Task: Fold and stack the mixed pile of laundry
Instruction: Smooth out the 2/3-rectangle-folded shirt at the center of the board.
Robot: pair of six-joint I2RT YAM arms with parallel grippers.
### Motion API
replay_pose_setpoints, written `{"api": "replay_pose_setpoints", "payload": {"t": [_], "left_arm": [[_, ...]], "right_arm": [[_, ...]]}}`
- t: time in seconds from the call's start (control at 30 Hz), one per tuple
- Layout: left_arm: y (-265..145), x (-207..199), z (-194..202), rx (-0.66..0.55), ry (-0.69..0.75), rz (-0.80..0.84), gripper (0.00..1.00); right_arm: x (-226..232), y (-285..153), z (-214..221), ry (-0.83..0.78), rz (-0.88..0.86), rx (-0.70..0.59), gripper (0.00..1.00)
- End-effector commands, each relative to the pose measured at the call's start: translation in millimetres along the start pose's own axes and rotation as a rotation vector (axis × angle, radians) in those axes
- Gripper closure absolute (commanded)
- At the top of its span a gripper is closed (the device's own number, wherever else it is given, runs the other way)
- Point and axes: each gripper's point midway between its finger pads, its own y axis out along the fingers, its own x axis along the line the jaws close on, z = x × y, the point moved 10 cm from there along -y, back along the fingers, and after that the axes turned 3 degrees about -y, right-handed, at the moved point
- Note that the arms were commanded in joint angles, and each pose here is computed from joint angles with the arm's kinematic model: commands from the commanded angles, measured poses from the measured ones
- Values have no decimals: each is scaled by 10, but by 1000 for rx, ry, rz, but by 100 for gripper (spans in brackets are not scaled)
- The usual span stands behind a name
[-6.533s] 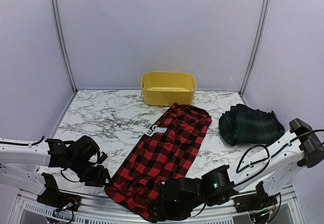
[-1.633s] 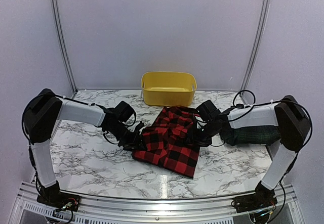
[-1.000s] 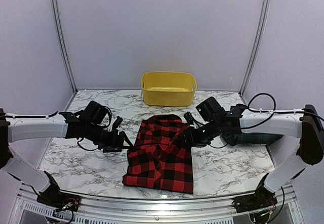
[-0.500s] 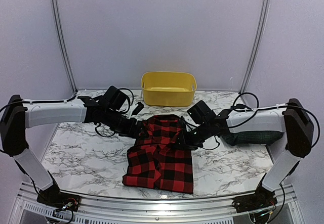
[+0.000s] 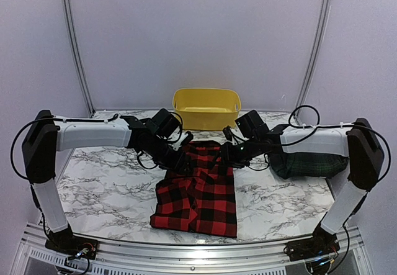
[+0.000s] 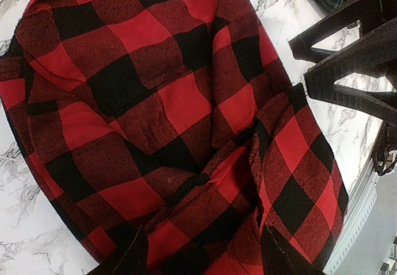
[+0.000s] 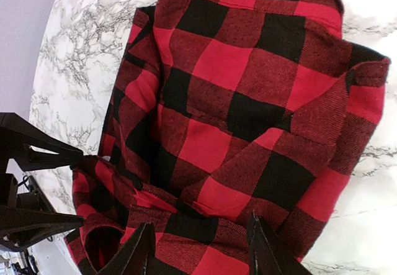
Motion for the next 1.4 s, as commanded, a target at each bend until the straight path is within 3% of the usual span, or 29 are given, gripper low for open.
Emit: {"api": "replay_pose_setpoints", "payload": {"t": [0.0, 0.27, 0.47, 0.63, 0.83, 1.0, 1.23, 1.37], "left_arm": [[45, -44, 72, 74, 40, -39, 40], [20, -178, -13, 74, 74, -15, 37], [151, -226, 88, 151, 135, -78, 38], [235, -228, 179, 201, 166, -106, 45], [210, -247, 106, 171, 153, -155, 75], [43, -331, -56, 44, 73, -169, 100], [-28, -436, -146, -70, -1, -110, 100], [69, -503, -113, -78, -22, -31, 93]], "right_arm": [[196, -183, -49, -31, -106, -28, 56], [415, -25, 369, -40, -186, 88, 63], [404, 127, 513, -8, -179, 118, 68], [378, 153, 525, -6, -166, 127, 69], [294, 129, 536, 18, -160, 120, 70], [245, 178, 583, 24, -162, 141, 73], [142, 55, 562, 46, -156, 114, 73], [61, -7, 558, 56, -140, 109, 73]]}}
